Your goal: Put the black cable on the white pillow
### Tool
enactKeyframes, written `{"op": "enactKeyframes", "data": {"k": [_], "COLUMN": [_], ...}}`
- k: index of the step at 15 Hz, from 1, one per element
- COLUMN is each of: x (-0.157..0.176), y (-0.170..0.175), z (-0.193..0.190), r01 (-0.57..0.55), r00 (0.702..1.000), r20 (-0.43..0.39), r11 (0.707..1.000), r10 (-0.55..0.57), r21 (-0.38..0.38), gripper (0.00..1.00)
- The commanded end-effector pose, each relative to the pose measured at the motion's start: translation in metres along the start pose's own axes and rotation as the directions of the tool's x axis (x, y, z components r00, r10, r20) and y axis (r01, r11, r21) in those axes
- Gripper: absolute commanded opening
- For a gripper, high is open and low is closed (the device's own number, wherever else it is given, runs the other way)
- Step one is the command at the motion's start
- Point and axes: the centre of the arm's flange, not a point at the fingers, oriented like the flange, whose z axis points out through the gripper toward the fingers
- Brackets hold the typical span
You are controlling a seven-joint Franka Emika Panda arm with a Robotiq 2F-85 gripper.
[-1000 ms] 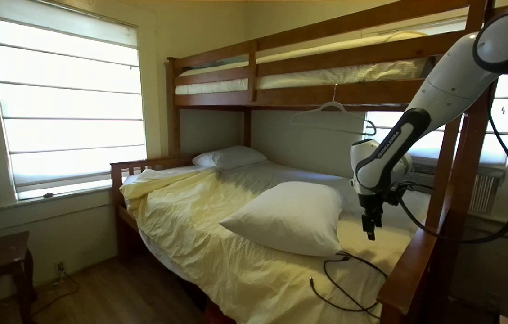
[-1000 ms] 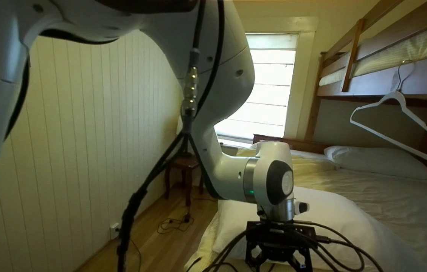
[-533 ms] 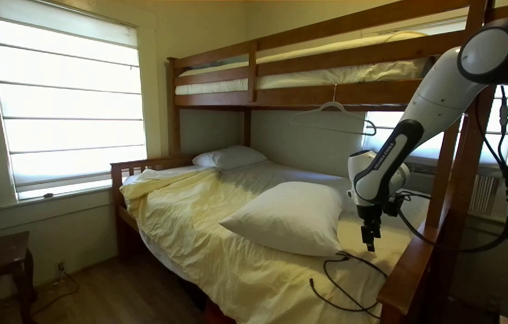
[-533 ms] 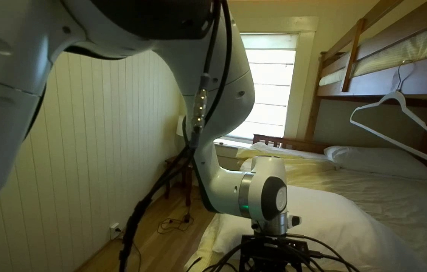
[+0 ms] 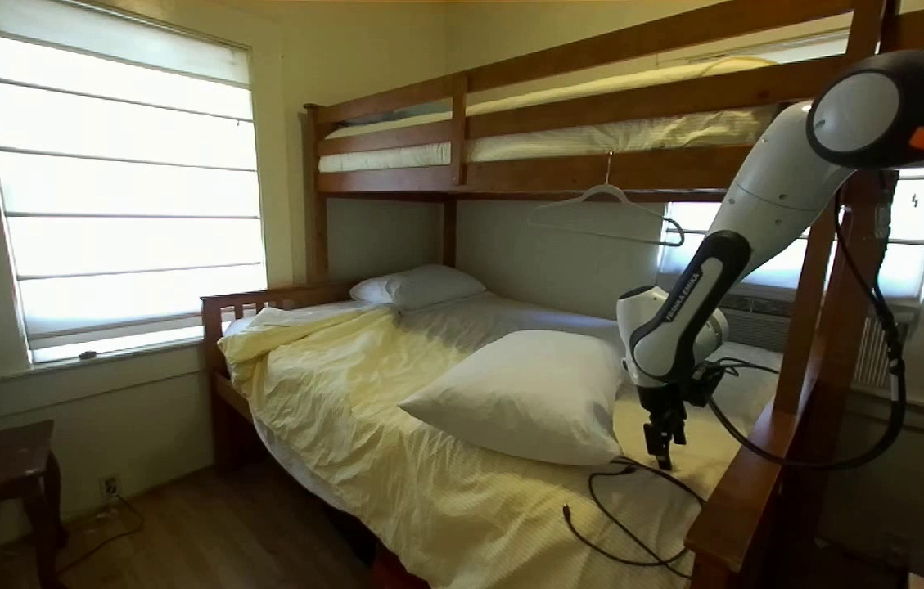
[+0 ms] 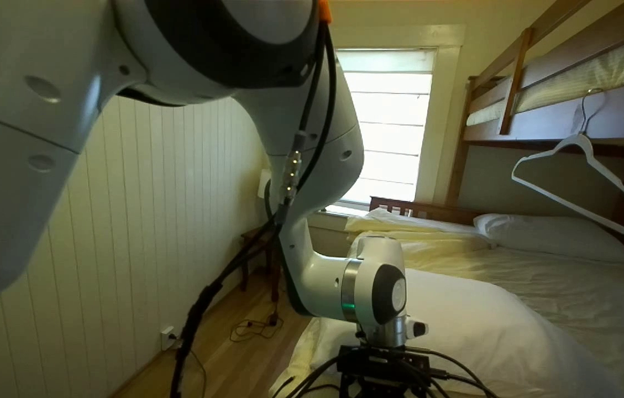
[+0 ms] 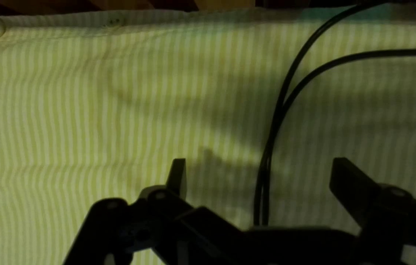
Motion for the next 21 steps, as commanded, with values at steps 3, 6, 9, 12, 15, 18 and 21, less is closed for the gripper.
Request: {"op": "enactKeyframes", "data": {"k": [3, 6, 9, 12, 15, 18, 21], "x": [0.003, 0.006, 0.01, 0.014, 0.019, 0.02, 0.021], "y": [0.008, 0.009, 0.014, 0.017, 0.017, 0.017, 0.019], "z": [0.006, 0.015, 0.026, 0.037, 0.041, 0.042, 0.039], "r01": [0.188, 0.274, 0.298, 0.294, 0.283, 0.258, 0.224], "r00": [0.982, 0.961, 0.955, 0.955, 0.958, 0.965, 0.97], "r20": [-0.047, -0.054, -0.041, -0.022, -0.007, 0.007, 0.054], "r11": [0.981, 0.958, 0.947, 0.944, 0.947, 0.954, 0.959], "r10": [-0.185, -0.27, -0.295, -0.294, -0.285, -0.262, -0.236], "r21": [0.049, 0.087, 0.123, 0.147, 0.15, 0.151, 0.175], "gripper": [1.0, 1.0, 1.0, 0.8, 0.59, 0.38, 0.17]}}
